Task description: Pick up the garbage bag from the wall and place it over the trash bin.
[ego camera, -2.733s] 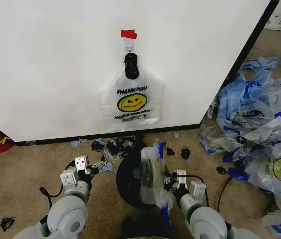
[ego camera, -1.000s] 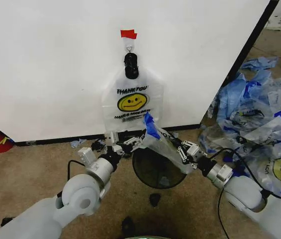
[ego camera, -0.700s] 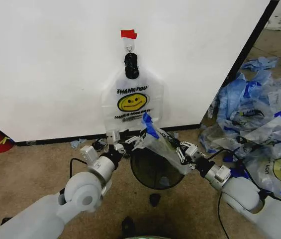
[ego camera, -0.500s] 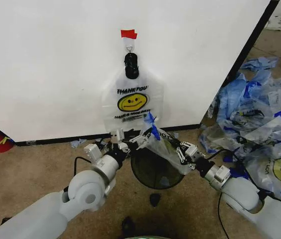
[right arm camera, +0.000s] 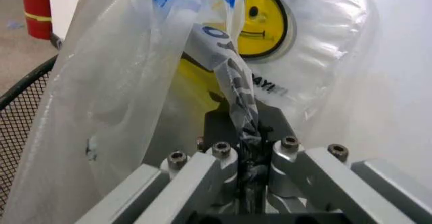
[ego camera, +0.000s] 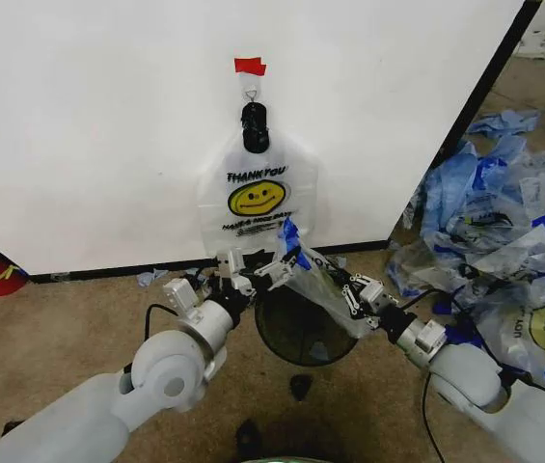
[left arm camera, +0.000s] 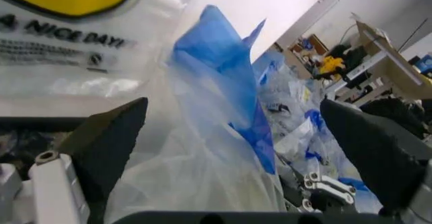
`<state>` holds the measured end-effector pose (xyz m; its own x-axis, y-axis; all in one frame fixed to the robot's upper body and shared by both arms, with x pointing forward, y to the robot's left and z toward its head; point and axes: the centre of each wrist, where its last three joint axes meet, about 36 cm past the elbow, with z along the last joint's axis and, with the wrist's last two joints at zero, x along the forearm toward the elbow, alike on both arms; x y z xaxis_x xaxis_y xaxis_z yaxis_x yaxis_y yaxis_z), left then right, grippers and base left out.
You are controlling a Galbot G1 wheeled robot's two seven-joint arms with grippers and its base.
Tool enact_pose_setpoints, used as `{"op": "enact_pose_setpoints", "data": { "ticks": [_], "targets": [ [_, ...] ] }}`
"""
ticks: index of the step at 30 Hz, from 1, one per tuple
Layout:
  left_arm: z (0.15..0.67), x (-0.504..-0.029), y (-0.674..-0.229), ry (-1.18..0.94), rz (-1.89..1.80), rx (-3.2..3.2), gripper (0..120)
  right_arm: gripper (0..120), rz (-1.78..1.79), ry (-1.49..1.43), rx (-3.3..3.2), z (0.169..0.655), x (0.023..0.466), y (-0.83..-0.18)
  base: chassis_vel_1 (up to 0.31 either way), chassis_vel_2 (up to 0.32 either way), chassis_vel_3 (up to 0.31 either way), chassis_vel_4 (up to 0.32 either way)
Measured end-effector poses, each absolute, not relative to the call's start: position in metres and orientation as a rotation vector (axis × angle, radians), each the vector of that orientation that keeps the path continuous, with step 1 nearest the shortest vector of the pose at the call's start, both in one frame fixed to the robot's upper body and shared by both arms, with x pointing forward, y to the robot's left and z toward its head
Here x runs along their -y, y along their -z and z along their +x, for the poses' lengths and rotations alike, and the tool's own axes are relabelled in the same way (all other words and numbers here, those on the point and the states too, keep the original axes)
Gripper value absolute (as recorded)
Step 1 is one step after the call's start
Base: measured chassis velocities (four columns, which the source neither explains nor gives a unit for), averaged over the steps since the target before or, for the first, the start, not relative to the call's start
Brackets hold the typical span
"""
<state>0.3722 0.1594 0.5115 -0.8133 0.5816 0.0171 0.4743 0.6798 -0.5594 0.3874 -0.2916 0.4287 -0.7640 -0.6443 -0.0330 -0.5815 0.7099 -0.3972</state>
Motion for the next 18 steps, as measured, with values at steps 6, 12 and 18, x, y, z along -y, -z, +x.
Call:
{"op": "enact_pose_setpoints", "data": {
  "ticks": [6, 12, 18],
  "targets": [
    [0.378, -0.156, -0.508, -0.811, -0.838, 2.701, 100, 1, -0.985, 0.552, -2.754, 0.386, 0.294, -0.428, 0.0, 0.0, 0.0, 0.0],
    [0.384, -0.149, -0.509, -0.821, -0.834, 2.696, 75, 1, -0.974, 0.548, -2.763, 0.385, 0.295, -0.425, 0.0, 0.0, 0.0, 0.0],
    [0.38, -0.147, -0.511, -0.821, -0.853, 2.683, 54, 1, -0.972, 0.545, -2.763, 0.386, 0.294, -0.425, 0.0, 0.0, 0.0, 0.0]
  ]
}}
